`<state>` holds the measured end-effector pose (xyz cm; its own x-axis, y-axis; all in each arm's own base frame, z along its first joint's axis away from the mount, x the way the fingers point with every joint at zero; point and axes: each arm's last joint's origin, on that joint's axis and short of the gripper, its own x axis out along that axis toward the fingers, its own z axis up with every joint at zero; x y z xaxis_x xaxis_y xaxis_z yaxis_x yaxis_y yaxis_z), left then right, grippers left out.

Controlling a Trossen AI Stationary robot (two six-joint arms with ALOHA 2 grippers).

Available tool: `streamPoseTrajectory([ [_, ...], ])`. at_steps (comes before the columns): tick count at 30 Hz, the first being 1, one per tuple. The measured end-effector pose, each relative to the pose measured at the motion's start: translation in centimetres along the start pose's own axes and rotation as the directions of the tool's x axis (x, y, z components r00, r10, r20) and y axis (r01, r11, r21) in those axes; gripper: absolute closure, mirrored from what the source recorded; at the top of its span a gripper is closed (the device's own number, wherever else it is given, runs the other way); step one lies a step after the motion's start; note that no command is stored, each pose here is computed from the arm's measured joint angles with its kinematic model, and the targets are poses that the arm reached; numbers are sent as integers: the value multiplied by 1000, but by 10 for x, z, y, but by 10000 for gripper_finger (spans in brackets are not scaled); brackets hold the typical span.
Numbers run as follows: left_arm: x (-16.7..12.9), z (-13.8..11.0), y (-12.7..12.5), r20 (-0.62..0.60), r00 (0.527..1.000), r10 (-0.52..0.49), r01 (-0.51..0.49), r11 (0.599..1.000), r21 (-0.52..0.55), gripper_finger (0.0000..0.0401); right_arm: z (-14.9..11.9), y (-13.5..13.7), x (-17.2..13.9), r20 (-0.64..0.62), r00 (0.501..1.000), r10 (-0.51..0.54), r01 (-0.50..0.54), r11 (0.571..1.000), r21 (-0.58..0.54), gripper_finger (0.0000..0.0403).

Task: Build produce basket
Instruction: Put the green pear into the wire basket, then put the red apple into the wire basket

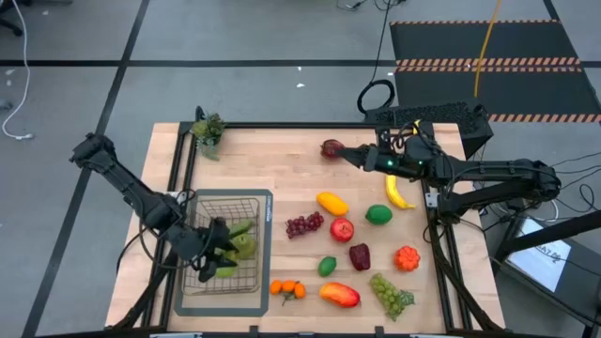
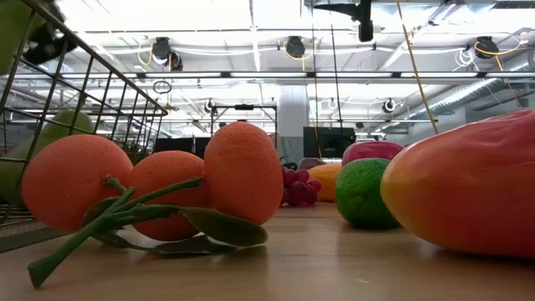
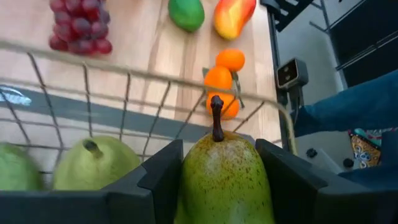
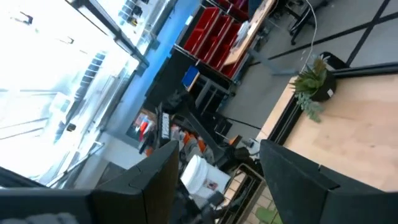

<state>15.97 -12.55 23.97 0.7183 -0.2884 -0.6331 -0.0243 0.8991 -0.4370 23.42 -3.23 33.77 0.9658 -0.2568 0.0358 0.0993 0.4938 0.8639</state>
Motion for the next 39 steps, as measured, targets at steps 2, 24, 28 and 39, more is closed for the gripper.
streamPoseTrajectory([
  [2, 6, -9, 3, 19, 1000, -11, 11, 1000, 1, 208, 1, 0, 0, 19, 1000, -4, 4, 1000, 15, 183],
  [24, 28, -52, 27, 43, 995, -94, 84, 978, 189, 194, -11, 20, -4, 100, 992, 78, -90, 988, 125, 183],
  [28, 28, -53, 27, 37, 995, -93, 85, 980, 179, 167, -15, 22, -5, 85, 993, 84, -93, 990, 107, 183],
  [39, 15, -29, 3, -18, 988, -156, 157, 985, 70, 106, -23, 25, -7, 52, 994, 95, -97, 994, 45, 183],
])
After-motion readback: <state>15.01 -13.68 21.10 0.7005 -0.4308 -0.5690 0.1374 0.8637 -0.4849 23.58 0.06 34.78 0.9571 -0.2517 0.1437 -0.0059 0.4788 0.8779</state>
